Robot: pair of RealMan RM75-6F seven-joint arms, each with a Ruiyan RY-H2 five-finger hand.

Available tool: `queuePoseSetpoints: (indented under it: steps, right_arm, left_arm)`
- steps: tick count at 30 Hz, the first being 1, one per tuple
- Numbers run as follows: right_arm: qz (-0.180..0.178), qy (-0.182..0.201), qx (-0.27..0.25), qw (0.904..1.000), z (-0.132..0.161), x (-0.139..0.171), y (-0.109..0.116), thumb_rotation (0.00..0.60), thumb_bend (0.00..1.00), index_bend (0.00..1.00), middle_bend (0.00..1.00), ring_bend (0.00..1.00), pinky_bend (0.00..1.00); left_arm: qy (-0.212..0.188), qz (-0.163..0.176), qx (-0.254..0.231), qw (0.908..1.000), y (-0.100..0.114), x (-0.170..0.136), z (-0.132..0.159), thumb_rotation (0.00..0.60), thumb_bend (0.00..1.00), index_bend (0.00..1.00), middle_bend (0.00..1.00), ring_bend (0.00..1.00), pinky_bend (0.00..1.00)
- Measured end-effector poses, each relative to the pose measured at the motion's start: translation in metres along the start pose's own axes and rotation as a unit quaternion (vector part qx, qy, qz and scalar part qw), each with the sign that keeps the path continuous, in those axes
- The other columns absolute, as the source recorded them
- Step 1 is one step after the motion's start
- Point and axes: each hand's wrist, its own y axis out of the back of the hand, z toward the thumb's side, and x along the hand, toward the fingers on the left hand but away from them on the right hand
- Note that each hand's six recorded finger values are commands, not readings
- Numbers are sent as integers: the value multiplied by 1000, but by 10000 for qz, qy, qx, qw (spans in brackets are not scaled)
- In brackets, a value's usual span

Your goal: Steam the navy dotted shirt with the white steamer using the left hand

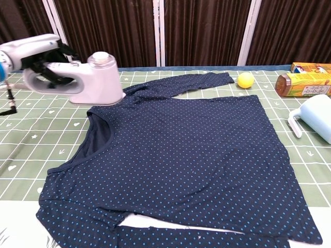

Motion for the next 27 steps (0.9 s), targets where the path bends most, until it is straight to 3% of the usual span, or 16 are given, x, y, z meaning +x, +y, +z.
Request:
queuePoseSetpoints:
  steps: [8,27]
  right_arm:
    - [5,-130,-49,9999,-7,-4,1,600,0,0,0,0,0]
    - [95,-141,-200,9997,-11,-8,1,600,0,0,0,0,0]
  left_arm:
    - [-264,-351,-34,9990,-31,30,46,600,675,909,825,775,996]
    - [-653,-217,-42,9976,-77,72,114,600,693,916,826,775,995]
